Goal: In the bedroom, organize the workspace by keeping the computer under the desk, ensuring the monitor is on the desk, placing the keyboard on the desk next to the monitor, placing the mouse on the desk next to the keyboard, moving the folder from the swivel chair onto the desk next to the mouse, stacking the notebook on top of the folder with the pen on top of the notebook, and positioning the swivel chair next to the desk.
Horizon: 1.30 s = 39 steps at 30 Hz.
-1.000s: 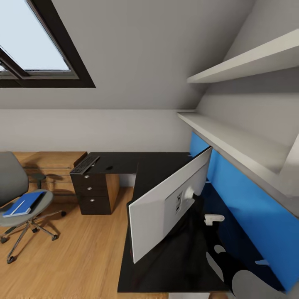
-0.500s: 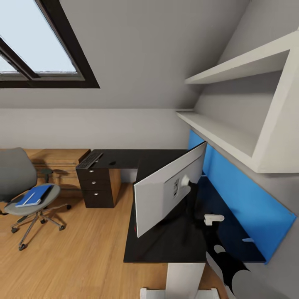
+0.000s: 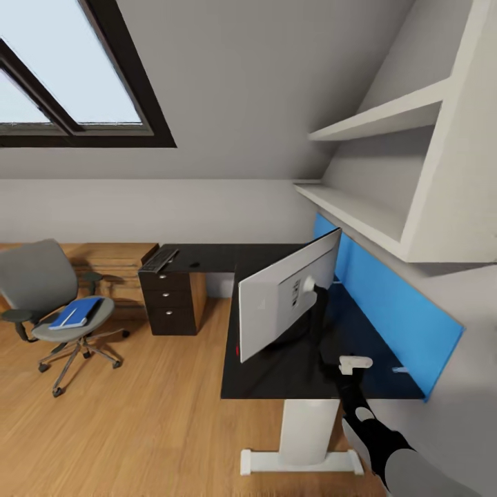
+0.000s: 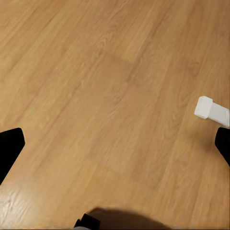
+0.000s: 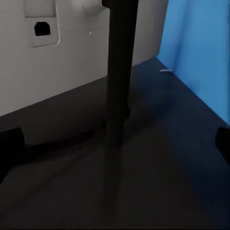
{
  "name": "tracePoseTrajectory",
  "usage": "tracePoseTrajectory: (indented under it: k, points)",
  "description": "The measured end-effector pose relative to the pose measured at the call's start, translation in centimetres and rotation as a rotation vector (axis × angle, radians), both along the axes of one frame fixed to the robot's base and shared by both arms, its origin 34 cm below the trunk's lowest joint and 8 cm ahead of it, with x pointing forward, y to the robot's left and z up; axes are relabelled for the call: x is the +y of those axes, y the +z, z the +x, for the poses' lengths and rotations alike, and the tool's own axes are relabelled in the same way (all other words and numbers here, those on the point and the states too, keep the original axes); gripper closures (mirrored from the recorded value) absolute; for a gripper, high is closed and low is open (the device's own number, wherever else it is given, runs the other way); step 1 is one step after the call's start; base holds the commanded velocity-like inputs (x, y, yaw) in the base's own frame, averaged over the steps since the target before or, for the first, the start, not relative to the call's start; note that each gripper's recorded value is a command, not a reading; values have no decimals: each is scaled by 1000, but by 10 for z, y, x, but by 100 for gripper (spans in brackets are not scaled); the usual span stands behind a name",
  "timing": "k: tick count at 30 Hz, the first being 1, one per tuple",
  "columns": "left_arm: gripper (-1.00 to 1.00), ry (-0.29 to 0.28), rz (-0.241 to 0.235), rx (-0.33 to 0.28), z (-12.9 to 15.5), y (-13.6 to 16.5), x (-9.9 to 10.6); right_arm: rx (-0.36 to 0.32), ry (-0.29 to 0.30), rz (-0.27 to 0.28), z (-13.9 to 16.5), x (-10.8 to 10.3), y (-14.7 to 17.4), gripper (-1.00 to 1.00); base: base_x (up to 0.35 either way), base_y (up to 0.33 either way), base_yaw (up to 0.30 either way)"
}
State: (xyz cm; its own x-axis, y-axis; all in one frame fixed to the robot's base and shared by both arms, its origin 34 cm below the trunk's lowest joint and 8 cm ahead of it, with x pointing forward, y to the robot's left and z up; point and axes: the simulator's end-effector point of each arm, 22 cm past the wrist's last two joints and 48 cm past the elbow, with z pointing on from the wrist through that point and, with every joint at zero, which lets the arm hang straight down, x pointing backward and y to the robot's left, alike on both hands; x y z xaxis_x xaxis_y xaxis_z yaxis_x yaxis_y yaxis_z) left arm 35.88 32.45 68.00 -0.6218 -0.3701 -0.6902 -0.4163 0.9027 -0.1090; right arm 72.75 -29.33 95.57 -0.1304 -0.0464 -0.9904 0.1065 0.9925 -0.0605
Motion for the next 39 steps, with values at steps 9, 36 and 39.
tracePoseTrajectory:
  k: [9, 36, 39]
  points:
    - [-100, 2, 1, 0, 0, 0, 1, -21, 6, 1, 0, 3, 4, -100, -282, 209, 0]
    - [-100, 3, 1, -1, 0, 0, 2, -45, 65, 8, 5, 48, 15, -100, -71, 88, 0]
    - [-100, 4, 1, 0, 0, 0, 2, -56, 74, 16, 8, 60, 22, -100, -1, 1, 0]
